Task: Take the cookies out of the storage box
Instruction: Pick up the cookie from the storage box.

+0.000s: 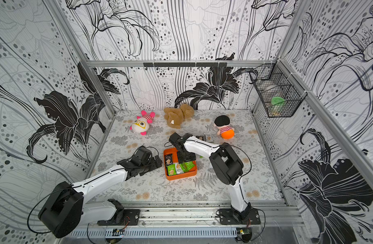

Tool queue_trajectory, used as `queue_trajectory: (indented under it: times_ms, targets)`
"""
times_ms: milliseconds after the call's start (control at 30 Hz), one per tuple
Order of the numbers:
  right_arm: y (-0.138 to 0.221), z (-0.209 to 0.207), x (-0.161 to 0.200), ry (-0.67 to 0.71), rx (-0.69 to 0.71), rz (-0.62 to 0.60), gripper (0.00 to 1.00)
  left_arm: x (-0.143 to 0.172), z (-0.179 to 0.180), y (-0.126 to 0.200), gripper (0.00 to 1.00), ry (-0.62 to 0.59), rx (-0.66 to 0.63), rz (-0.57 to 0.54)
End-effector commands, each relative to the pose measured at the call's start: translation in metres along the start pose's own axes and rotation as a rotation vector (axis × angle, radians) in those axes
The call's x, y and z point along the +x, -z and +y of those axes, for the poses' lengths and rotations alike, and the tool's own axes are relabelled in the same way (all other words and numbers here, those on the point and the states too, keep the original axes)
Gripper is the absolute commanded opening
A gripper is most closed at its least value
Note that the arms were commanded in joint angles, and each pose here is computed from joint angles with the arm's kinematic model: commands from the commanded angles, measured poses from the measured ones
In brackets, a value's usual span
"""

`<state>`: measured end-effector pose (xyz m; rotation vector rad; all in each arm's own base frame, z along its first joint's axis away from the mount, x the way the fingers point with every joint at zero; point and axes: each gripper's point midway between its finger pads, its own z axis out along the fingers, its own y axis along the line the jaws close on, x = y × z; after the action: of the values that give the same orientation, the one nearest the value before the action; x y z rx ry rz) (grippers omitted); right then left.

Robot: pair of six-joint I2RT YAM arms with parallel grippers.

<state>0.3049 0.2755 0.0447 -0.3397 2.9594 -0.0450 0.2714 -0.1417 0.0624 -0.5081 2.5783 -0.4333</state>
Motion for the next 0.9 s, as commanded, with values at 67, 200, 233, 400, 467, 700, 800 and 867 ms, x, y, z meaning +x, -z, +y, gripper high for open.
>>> queue_trajectory:
  times_ms: [67,200,233,400,467,700,800,867]
  targets:
    - [-0.002,-0.016,0.002,0.032,0.029,0.034,0.62,-0.009,-0.006,0.003,0.97,-0.015,0.009,-0.012]
    - [-0.008,-0.015,0.001,0.048,0.017,0.047,0.62,-0.009,-0.009,0.004,0.97,-0.010,0.017,-0.008]
    - [-0.010,-0.013,0.002,0.050,0.011,0.051,0.62,-0.008,-0.008,0.004,0.97,-0.010,0.016,-0.006]
    - [-0.018,-0.011,0.002,0.052,-0.002,0.056,0.62,-0.011,-0.010,0.007,0.97,-0.016,0.010,-0.011]
    - [-0.020,-0.011,0.002,0.056,-0.002,0.060,0.62,-0.012,-0.010,0.008,0.97,-0.019,0.008,-0.014]
    - [-0.027,-0.012,0.000,0.054,-0.003,0.054,0.60,-0.013,-0.009,0.009,0.97,-0.010,0.008,-0.016]
    - [-0.029,-0.010,0.000,0.054,-0.009,0.056,0.60,-0.013,-0.009,0.010,0.97,-0.016,0.005,-0.015]
    - [-0.031,-0.011,0.000,0.055,-0.004,0.058,0.59,-0.014,-0.009,0.011,0.97,-0.020,0.003,-0.016]
